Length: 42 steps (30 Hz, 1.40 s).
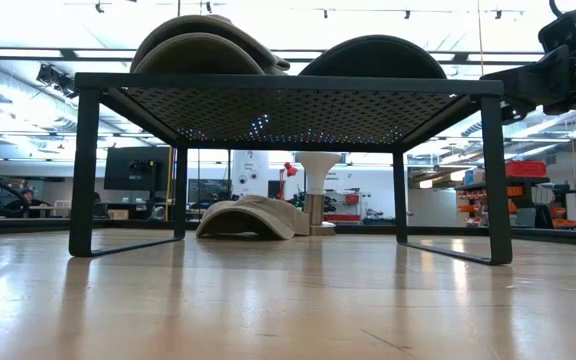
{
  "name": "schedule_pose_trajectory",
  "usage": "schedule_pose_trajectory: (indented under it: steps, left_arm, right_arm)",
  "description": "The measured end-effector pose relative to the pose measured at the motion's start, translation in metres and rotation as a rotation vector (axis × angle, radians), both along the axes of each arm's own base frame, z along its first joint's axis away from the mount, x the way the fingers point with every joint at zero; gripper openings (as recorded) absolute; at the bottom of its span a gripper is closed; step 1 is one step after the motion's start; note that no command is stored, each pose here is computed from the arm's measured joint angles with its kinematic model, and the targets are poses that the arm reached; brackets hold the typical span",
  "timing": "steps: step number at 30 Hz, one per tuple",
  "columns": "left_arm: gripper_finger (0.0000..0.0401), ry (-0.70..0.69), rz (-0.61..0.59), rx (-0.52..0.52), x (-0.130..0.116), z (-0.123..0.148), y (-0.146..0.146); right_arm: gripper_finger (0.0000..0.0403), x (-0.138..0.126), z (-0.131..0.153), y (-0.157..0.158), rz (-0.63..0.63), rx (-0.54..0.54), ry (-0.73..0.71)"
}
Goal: Pick & Place hat
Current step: Stack the black cap on the black cap on the shelf
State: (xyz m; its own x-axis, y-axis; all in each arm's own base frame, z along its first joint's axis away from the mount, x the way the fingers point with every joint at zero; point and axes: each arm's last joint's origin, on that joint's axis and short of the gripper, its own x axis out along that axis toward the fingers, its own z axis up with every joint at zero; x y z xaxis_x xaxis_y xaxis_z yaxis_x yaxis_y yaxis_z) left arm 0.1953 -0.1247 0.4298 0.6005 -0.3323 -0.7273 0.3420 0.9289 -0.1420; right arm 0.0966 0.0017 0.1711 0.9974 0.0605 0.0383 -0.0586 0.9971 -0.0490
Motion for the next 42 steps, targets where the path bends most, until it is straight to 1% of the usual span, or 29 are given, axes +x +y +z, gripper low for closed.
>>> schedule_pose_trajectory:
  steps: [7,14,19,32,38,42]
  left_arm:
    - [0.0003,-0.027,-0.006,0.034,0.004,0.007,0.015]
    - [0.0003,-0.079,-0.036,0.011,0.004,0.023,0.026]
    - [0.0003,-0.122,-0.052,0.020,0.005,0.031,0.034]
    - [0.0002,-0.182,-0.048,0.090,0.013,0.033,0.049]
    - [0.0002,-0.239,-0.092,0.128,0.016,0.035,0.049]
    - [0.0002,-0.294,-0.153,0.185,0.017,0.037,0.049]
  right_arm:
    - [0.0015,0.000,0.000,0.000,0.000,0.000,0.000]
    - [0.0015,0.000,0.000,0.000,0.000,0.000,0.000]
    - [0.0015,0.000,0.000,0.000,0.000,0.000,0.000]
    - [0.0015,0.000,0.000,0.000,0.000,0.000,0.000]
    - [0.0015,0.000,0.000,0.000,0.000,0.000,0.000]
    - [0.0015,0.000,0.000,0.000,0.000,0.000,0.000]
